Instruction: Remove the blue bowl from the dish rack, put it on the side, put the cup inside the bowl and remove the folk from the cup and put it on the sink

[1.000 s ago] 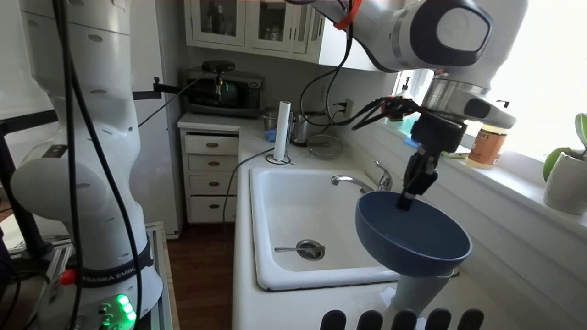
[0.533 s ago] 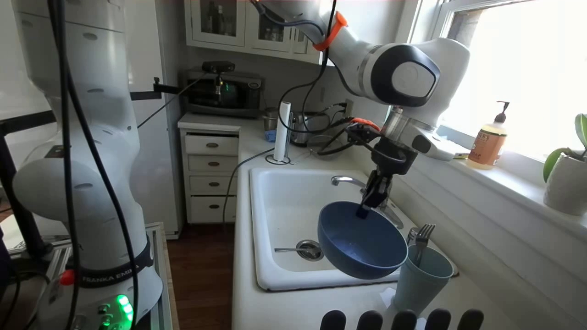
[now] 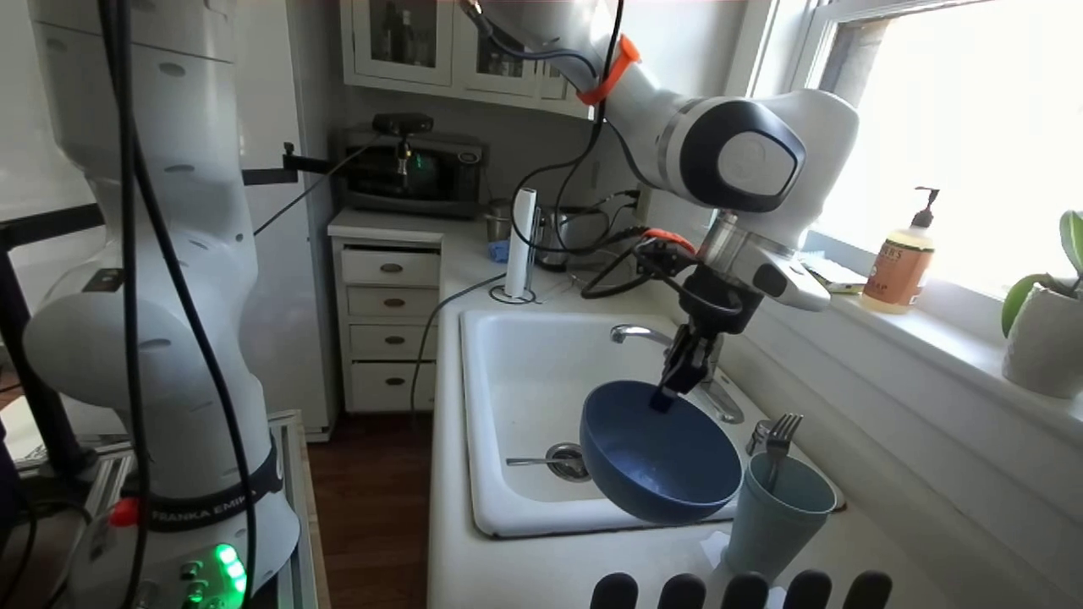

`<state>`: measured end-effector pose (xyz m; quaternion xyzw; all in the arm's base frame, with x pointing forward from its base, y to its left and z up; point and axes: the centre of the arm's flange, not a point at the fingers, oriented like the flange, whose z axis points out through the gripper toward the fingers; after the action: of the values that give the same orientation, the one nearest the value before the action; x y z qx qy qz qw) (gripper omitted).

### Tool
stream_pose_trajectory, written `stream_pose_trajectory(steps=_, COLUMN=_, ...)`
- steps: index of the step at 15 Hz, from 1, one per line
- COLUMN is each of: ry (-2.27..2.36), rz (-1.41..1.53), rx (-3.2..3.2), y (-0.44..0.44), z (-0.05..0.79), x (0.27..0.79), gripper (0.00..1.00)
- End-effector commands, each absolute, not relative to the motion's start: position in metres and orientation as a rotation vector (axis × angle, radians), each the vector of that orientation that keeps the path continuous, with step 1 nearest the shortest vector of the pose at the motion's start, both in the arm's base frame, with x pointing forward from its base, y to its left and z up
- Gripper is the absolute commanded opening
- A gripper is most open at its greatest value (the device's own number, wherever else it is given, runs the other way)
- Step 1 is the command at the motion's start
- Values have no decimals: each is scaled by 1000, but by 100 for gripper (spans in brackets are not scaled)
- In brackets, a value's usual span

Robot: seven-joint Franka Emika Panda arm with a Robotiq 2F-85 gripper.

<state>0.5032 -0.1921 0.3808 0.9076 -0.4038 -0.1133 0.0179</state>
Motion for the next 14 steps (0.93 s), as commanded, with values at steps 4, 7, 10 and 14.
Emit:
stream_pose_trajectory(steps=4, ry=-1232, rz=-300, rx=2851, y=-175, z=345, x=493, gripper=1)
stream_pose_trajectory(steps=7, ry=-1251, rz=-253, rx=2833, y=-177, z=326, x=484, gripper=1)
stream_pose_trajectory(steps=10, ry=-1258, rz=-208, rx=2861, y=-184, z=312, x=477, gripper=1)
stream_pose_trajectory(steps=14, ry=-1295, rz=-117, rx=2862, y=-196, z=297, x=474, gripper=1)
